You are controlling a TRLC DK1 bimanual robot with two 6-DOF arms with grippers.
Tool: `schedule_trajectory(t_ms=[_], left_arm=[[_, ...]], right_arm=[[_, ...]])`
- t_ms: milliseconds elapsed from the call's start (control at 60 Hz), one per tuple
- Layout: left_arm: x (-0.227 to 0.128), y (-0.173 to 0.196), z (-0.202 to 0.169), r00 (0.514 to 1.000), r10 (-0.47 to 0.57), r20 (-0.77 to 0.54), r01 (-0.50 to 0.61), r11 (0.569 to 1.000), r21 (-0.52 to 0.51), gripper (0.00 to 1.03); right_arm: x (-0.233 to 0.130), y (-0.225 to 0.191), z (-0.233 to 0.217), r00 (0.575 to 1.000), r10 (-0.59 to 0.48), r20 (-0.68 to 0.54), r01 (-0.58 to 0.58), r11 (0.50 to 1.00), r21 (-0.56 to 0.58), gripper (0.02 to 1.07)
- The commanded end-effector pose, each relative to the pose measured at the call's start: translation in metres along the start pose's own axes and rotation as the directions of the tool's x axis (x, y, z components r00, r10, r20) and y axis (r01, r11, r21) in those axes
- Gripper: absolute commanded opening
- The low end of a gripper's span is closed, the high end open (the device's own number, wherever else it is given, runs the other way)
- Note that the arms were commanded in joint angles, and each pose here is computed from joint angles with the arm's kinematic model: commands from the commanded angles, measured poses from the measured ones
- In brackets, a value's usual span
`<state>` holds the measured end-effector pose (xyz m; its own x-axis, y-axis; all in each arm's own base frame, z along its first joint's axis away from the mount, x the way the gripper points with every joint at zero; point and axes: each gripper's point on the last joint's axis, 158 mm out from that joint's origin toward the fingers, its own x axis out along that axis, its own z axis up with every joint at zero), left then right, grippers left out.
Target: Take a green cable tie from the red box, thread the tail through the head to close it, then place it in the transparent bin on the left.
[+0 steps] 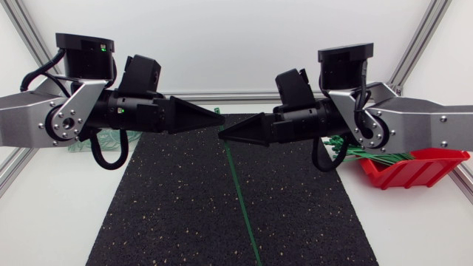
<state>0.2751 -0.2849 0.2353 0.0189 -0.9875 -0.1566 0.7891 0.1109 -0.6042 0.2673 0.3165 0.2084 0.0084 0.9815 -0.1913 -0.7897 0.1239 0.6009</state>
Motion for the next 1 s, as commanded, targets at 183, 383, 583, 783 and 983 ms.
schedule_trajectory(t_ms=[183, 383, 583, 783, 983], left_arm=[[0.003, 0.004, -0.007, 1.0, -0.001, -0.01, 0.001, 0.999, -0.033, 0.24], [0.004, 0.007, -0.007, 1.0, 0.017, -0.006, -0.017, 0.999, -0.031, 0.2], [0.005, 0.01, -0.007, 1.0, 0.028, -0.004, -0.028, 0.999, -0.032, 0.19], [0.005, 0.012, -0.007, 0.999, 0.04, -0.003, -0.04, 0.999, -0.033, 0.07], [0.007, 0.013, -0.008, 0.999, 0.044, -0.005, -0.045, 0.998, -0.033, 0.04]], right_arm=[[-0.007, 0.0, -0.001, 1.0, 0.002, 0.014, -0.002, 0.999, 0.035, 0.08], [-0.009, 0.0, -0.001, 1.0, 0.003, 0.017, -0.003, 0.999, 0.036, 0.08], [-0.008, 0.001, -0.002, 1.0, 0.008, 0.013, -0.008, 0.999, 0.036, 0.08], [-0.007, 0.001, -0.002, 1.0, 0.012, 0.015, -0.012, 0.999, 0.038, 0.08], [-0.005, 0.001, -0.003, 1.0, 0.016, 0.014, -0.016, 0.999, 0.038, 0.08]])
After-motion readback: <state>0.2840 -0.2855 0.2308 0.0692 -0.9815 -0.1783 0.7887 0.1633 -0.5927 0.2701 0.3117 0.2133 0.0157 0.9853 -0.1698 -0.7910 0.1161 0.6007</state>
